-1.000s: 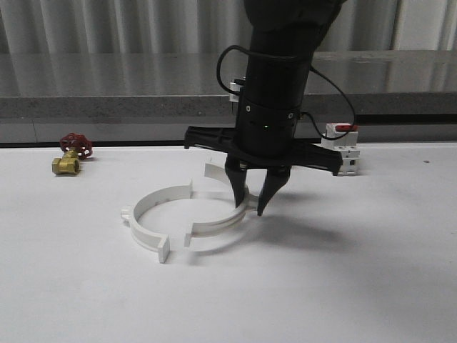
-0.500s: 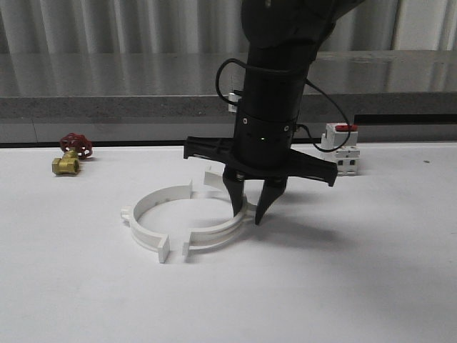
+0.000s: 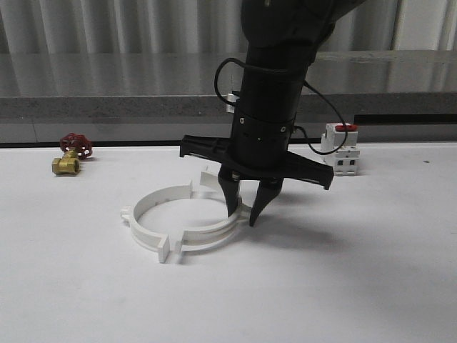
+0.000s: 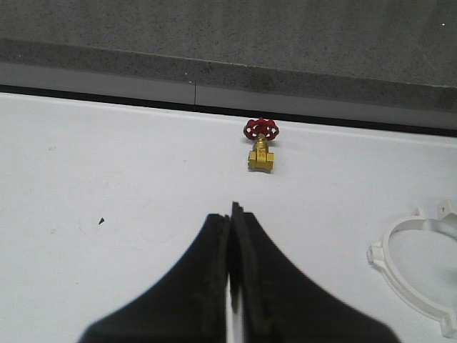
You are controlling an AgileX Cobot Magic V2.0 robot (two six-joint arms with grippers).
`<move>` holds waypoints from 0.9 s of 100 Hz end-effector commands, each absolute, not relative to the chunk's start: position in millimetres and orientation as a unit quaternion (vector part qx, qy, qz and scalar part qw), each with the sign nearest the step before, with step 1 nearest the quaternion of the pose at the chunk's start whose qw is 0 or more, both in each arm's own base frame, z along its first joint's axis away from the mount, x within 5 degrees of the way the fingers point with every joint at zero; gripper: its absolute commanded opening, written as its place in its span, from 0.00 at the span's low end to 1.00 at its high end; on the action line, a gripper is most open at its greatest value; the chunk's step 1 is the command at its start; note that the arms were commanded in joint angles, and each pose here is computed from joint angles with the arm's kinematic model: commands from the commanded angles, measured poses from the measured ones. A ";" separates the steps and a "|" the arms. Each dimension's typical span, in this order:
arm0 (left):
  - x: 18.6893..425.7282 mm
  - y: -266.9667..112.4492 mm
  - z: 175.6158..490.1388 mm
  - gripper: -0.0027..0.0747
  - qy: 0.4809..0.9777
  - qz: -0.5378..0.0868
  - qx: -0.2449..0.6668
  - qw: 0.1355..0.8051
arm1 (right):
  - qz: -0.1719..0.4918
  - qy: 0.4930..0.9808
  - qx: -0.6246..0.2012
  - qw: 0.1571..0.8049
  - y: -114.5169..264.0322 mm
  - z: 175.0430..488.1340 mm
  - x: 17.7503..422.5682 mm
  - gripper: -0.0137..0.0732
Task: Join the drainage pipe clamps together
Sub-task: 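Press the held half's tabs against the placed half's tabs to close the ring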
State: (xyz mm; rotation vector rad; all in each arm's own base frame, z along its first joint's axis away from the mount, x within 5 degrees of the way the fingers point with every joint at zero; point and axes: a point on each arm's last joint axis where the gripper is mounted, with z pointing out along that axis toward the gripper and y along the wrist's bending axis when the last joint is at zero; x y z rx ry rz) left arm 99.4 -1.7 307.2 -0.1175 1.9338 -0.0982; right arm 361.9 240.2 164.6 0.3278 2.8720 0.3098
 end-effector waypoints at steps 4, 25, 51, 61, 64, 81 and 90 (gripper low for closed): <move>101.4 -1.8 322.5 0.01 0.793 -0.047 -0.050 0.606 | 0.144 0.971 0.106 0.159 243.0 198.5 365.2 0.18; 101.4 -1.8 322.5 0.01 0.793 -0.047 -0.050 0.606 | 0.148 0.970 0.108 0.160 243.5 198.7 365.4 0.18; 101.4 -1.8 322.5 0.01 0.793 -0.047 -0.050 0.606 | 0.147 0.972 0.115 0.145 245.9 187.0 366.4 0.18; 101.4 -1.8 322.5 0.01 0.793 -0.047 -0.050 0.606 | 0.150 0.972 0.120 0.137 247.2 183.3 366.4 0.18; 101.4 -1.8 322.5 0.01 0.793 -0.047 -0.050 0.606 | 0.150 0.972 0.120 0.137 247.2 182.8 366.6 0.18; 101.4 -1.8 322.5 0.01 0.793 -0.047 -0.050 0.606 | 0.149 0.972 0.120 0.136 247.1 182.7 366.3 0.18; 101.4 -1.8 322.5 0.01 0.793 -0.047 -0.050 0.606 | 0.147 0.973 0.120 0.133 246.8 182.4 365.8 0.19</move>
